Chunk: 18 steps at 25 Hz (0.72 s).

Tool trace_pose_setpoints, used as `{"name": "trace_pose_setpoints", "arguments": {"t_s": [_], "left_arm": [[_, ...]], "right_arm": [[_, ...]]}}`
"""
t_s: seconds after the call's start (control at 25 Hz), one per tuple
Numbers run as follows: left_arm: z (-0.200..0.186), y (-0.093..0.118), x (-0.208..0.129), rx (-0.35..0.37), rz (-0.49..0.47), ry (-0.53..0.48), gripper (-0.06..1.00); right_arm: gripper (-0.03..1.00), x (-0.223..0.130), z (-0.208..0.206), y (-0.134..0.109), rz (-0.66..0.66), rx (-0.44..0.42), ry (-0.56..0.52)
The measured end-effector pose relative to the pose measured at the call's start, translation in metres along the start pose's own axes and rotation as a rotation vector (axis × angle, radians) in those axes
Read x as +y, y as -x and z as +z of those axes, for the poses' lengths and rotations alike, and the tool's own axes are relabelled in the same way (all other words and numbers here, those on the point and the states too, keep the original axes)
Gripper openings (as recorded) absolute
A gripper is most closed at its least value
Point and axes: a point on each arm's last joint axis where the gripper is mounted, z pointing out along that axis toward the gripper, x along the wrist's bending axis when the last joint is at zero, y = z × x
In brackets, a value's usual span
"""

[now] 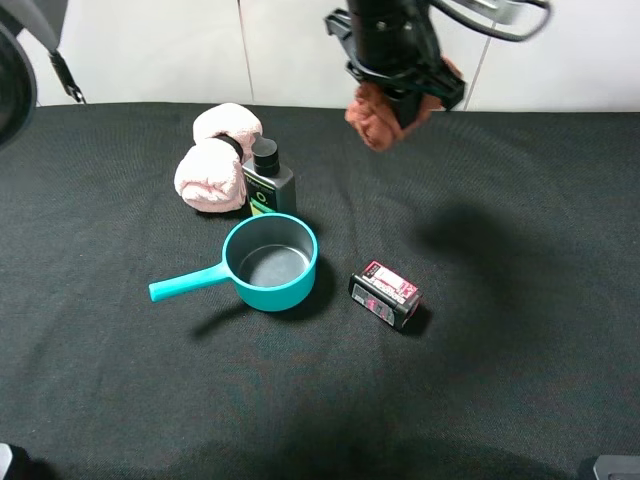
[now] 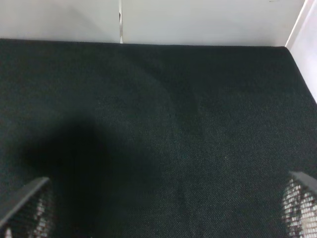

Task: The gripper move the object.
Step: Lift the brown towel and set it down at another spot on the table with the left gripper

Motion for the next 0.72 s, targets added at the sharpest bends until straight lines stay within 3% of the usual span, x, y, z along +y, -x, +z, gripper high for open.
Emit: {"name": "trace_pose_setpoints", "arguments": {"t_s": [0.28,0.52,0.72], "left_arm": [[0.007,0.041,0.003,-0.045,0.098,0.001,0.39],[0.05,0.06,-0.003,-0.077,0.123,-0.077,0.39],[0.072,0.069,-0.005,-0.104,0.124,-0.086,0.39]], "right_arm": [[0.69,0.0,0.0,0.0,0.0,0.0,0.0],[0.69,0.0,0.0,0.0,0.0,0.0,0.0],[0.69,0.0,0.0,0.0,0.0,0.0,0.0]]}}
